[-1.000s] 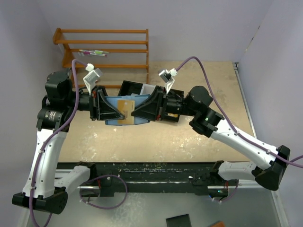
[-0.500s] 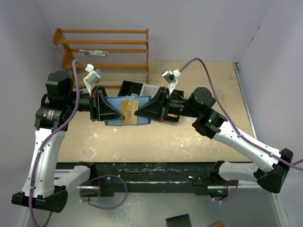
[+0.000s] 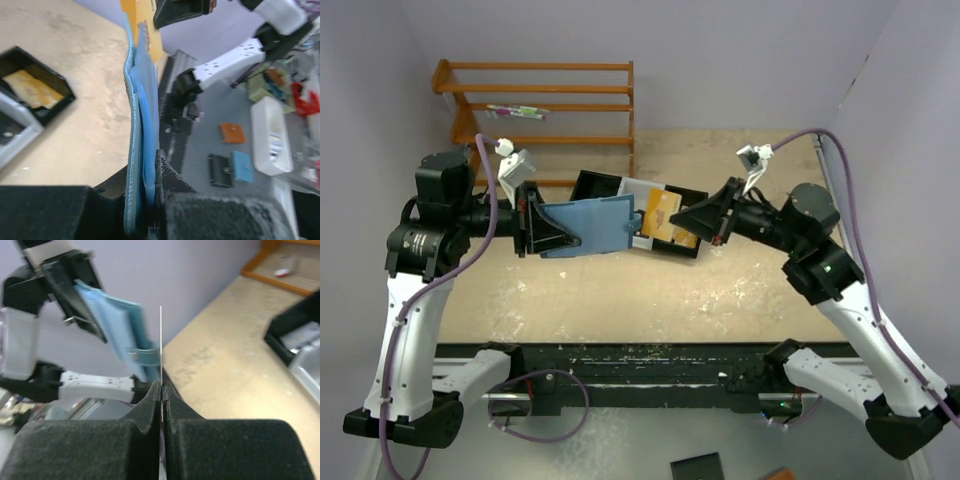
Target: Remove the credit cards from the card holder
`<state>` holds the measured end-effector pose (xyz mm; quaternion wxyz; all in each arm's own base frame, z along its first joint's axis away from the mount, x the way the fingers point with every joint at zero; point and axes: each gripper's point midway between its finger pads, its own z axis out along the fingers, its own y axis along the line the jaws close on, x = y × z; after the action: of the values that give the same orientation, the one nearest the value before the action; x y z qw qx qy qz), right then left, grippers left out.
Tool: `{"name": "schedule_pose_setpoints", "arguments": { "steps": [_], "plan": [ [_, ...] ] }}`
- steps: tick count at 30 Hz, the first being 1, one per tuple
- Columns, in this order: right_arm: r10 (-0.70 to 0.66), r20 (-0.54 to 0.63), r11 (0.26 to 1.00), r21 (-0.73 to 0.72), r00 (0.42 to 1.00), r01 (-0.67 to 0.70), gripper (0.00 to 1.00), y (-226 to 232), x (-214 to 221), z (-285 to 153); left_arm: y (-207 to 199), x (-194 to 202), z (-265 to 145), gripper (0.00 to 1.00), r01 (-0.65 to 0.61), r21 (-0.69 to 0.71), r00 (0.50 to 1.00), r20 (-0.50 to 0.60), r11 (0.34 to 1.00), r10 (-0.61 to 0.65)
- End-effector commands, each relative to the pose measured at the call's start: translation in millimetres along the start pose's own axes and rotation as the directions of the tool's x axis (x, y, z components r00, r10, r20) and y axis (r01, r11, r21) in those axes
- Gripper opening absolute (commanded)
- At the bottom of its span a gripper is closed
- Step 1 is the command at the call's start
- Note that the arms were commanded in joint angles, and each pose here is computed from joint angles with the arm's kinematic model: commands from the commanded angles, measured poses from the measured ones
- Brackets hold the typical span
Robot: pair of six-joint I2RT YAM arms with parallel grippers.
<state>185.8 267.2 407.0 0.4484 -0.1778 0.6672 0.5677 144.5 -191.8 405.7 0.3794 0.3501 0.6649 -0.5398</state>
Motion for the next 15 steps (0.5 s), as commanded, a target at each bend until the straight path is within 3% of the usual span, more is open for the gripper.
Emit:
{"name": "schedule_pose_setpoints", "arguments": {
  "steps": [1,5,8,15],
  "plan": [
    [-0.019,-0.032,0.979,0.202,0.999,0.025,0.00,-40.2,2.5,-30.8,14.0,-2.1,-12.0,0.00,-0.287,-0.151,0.958,-0.039,0.946,0.285],
    [0.031,-0.064,0.942,0.335,0.997,-0.008,0.00,-84.1,14.7,-30.5,5.9,8.3,-23.2,0.00,-0.550,-0.171,0.835,-0.086,0.817,0.544],
    [0.084,-0.111,0.887,0.462,0.990,-0.023,0.00,-133.7,35.5,-22.5,2.5,26.6,-29.9,0.00,-0.728,-0.163,0.685,-0.127,0.666,0.718],
    [0.139,-0.167,0.756,0.654,0.976,0.004,0.00,-228.5,69.4,-7.3,0.3,58.0,-39.7,0.00,-0.907,-0.110,0.421,-0.209,0.406,0.883]
  ]
}}
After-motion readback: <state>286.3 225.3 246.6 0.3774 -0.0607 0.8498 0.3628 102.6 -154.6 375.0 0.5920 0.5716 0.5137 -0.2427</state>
